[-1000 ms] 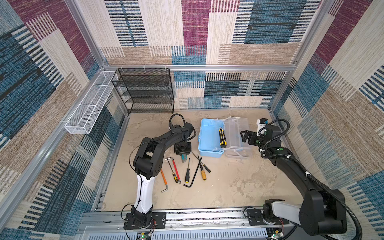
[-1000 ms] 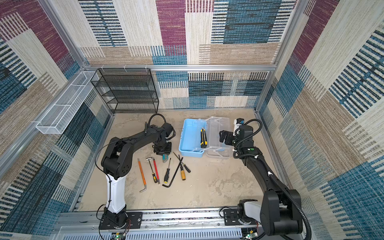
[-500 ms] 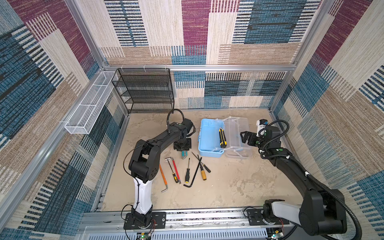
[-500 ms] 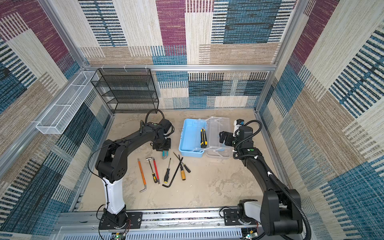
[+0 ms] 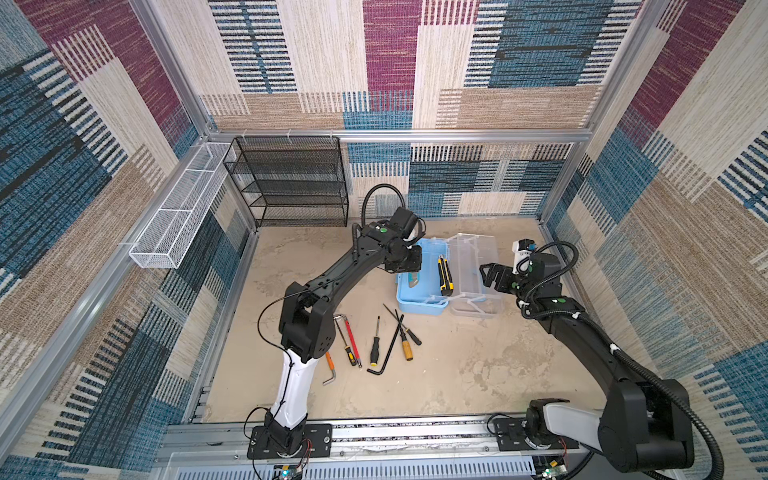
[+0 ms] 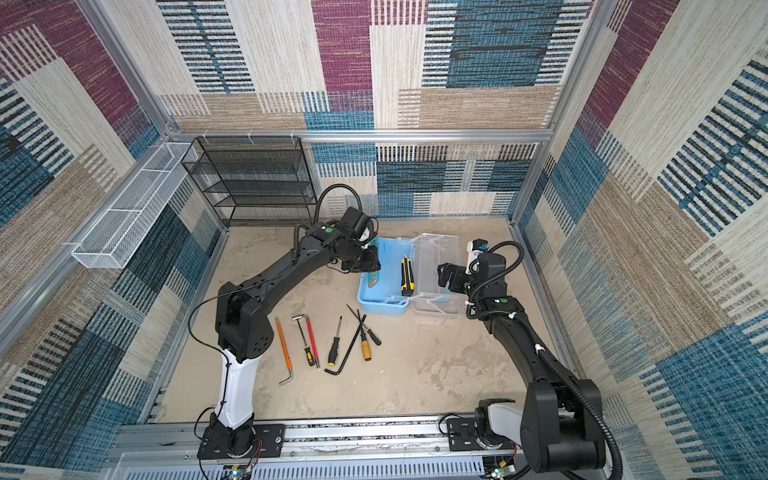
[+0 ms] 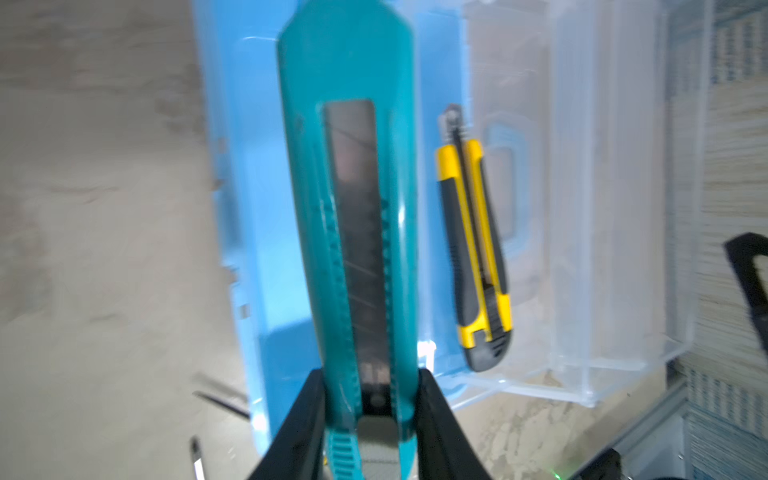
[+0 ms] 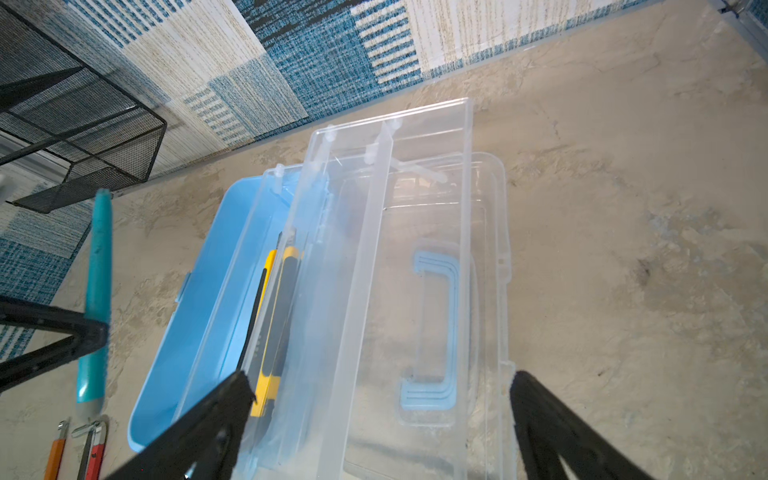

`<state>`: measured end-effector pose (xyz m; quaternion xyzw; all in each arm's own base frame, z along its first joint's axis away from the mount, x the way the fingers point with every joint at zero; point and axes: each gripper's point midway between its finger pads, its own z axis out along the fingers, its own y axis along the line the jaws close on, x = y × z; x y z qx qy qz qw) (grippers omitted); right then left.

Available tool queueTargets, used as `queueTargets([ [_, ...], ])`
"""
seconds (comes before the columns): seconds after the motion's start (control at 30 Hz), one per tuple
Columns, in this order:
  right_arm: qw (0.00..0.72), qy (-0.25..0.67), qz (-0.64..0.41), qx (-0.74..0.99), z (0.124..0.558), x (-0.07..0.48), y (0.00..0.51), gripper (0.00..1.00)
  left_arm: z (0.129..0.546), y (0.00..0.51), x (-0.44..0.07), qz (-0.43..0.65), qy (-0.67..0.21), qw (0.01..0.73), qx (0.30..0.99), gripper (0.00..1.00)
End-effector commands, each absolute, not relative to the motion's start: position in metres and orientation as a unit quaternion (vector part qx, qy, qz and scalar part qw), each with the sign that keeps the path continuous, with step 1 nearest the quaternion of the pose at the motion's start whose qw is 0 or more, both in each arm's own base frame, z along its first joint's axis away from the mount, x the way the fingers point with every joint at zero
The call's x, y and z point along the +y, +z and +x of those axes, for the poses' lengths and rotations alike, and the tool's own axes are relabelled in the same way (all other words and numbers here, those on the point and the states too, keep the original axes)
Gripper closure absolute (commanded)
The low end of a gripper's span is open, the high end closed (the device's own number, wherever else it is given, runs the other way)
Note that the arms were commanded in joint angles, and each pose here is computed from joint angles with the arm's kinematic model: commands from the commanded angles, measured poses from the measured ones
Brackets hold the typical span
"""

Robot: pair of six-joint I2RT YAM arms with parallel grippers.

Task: Pack the tool kit
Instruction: 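Lift the teal knife with the left gripper and carry it over the box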

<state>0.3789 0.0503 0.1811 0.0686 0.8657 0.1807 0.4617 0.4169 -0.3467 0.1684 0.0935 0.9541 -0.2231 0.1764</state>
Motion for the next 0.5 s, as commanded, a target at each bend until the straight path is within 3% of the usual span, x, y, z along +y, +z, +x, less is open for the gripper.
queueTargets([
  [0.0,0.477,0.186,0.071,0.856,0.381,0.050,0.190,0.02,0.414,0.176,-0.383,0.104,-0.283,0.152,0.941,0.84],
  [0.47,0.476,0.183,0.073,0.857,0.372,0.049,0.187,0.02,0.418,0.143,-0.410,0.089,-0.302,0.112,0.943,0.82],
])
